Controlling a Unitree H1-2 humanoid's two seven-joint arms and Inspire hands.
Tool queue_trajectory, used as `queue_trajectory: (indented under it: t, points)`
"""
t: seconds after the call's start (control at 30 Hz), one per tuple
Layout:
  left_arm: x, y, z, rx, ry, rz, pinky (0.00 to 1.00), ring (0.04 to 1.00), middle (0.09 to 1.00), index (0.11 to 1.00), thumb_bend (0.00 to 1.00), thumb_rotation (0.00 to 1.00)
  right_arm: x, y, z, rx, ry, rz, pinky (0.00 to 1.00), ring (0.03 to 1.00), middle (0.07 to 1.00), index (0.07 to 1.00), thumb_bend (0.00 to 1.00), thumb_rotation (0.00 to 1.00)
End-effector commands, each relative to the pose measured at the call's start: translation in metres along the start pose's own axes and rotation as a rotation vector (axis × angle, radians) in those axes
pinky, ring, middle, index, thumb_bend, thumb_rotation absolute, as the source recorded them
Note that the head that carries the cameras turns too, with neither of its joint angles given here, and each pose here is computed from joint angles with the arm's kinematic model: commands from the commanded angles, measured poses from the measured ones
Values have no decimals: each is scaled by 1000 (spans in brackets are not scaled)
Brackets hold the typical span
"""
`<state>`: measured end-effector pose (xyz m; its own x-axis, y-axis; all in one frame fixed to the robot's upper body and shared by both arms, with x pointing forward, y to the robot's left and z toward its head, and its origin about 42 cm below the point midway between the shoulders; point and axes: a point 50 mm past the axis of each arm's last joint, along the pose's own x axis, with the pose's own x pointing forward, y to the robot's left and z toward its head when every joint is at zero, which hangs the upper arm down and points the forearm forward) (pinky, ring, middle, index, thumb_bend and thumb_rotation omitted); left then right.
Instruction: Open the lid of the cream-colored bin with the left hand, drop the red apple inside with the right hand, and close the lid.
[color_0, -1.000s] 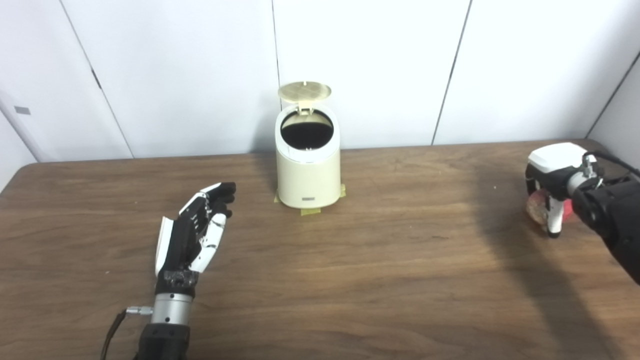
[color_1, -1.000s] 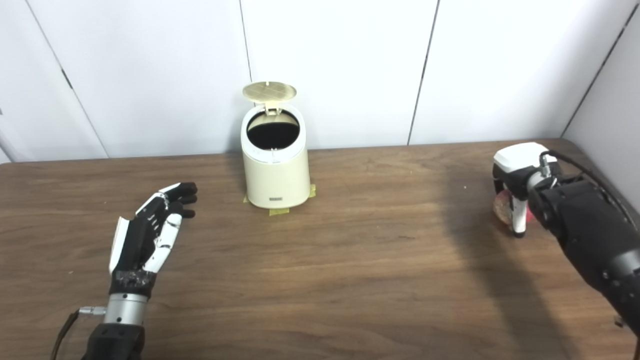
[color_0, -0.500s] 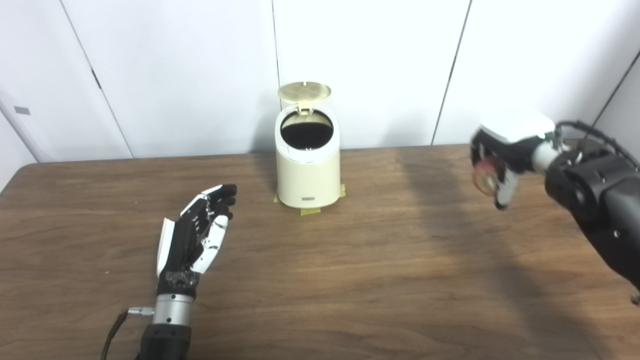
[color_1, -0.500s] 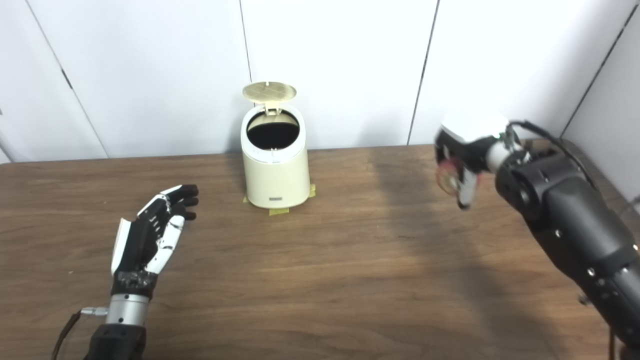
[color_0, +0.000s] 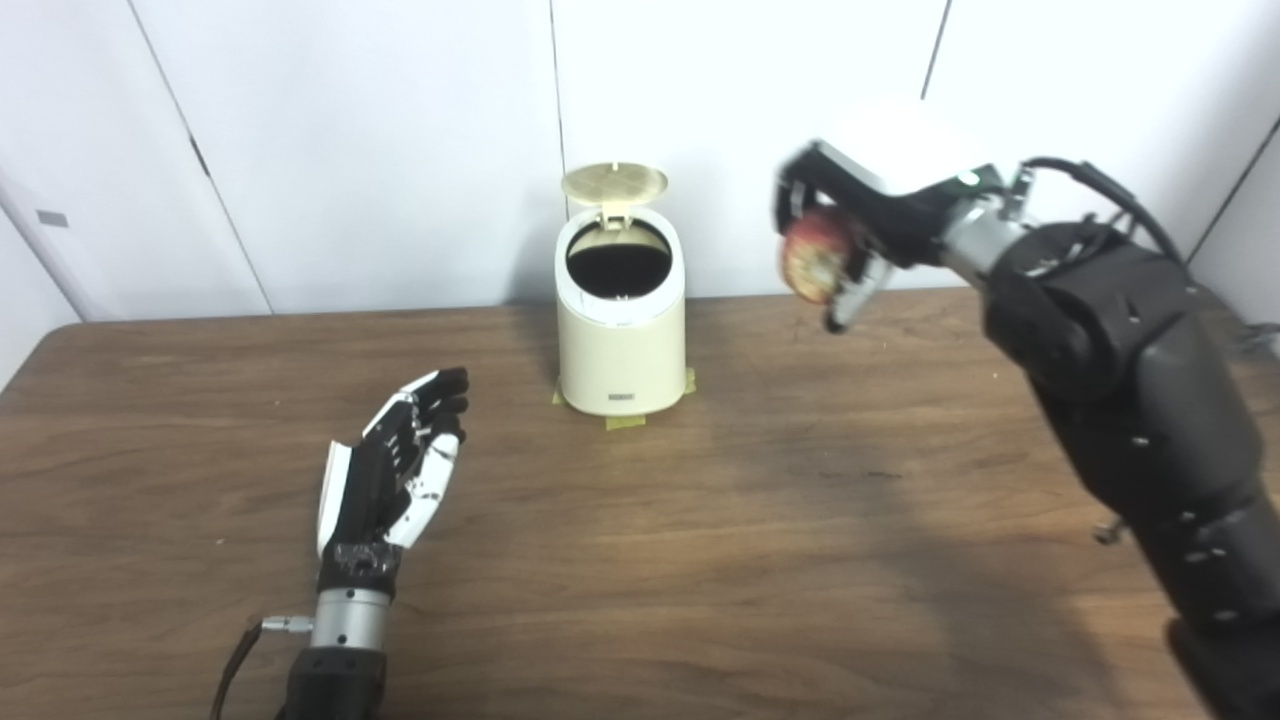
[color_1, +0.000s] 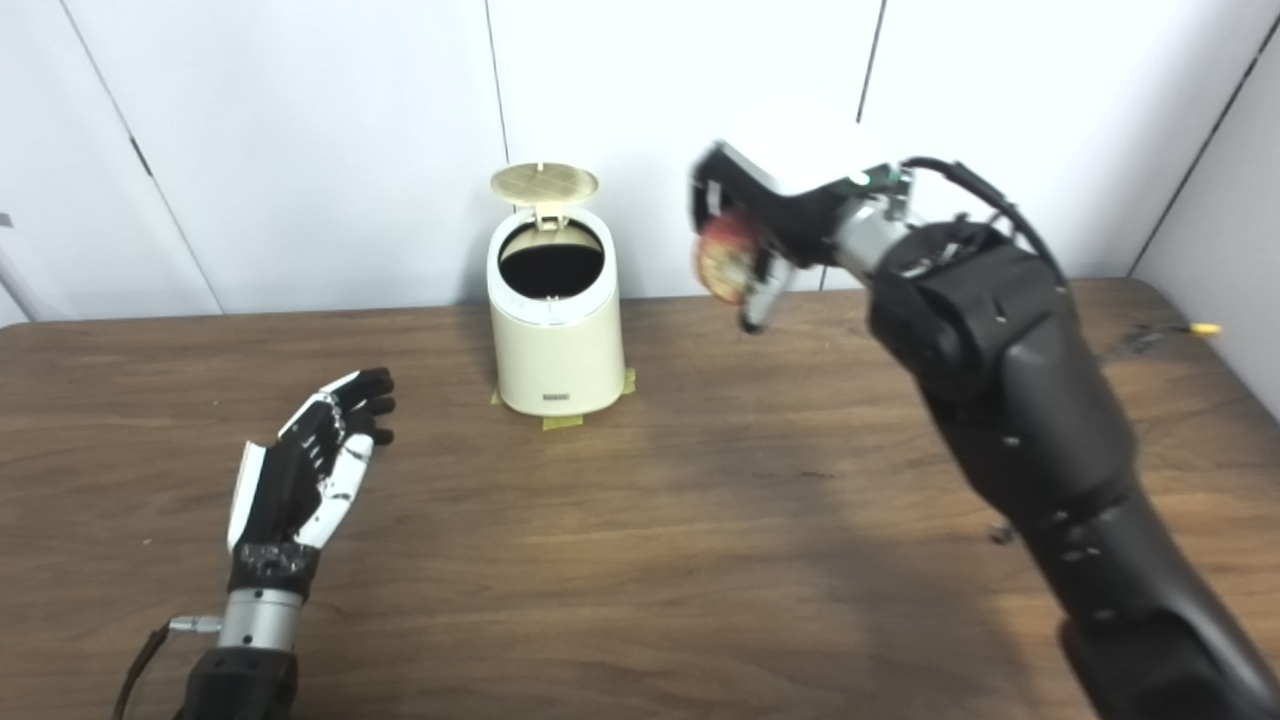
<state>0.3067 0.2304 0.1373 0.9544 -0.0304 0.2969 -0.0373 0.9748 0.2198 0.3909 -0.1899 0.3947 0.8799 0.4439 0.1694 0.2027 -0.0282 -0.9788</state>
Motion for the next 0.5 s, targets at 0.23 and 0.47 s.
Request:
queue_trajectory:
  t: [0.23,0.47]
  points:
    - [9,-7,3,-4,-38,12,660,764,791,784,300,767,40,-27,43,-16,-89,-194,229,397,514,482,516,0]
    - [9,-11,4,-3,-30,14,665,766,789,782,296,741,62,-8,65,-31,-140,-238,276,415,531,470,516,0]
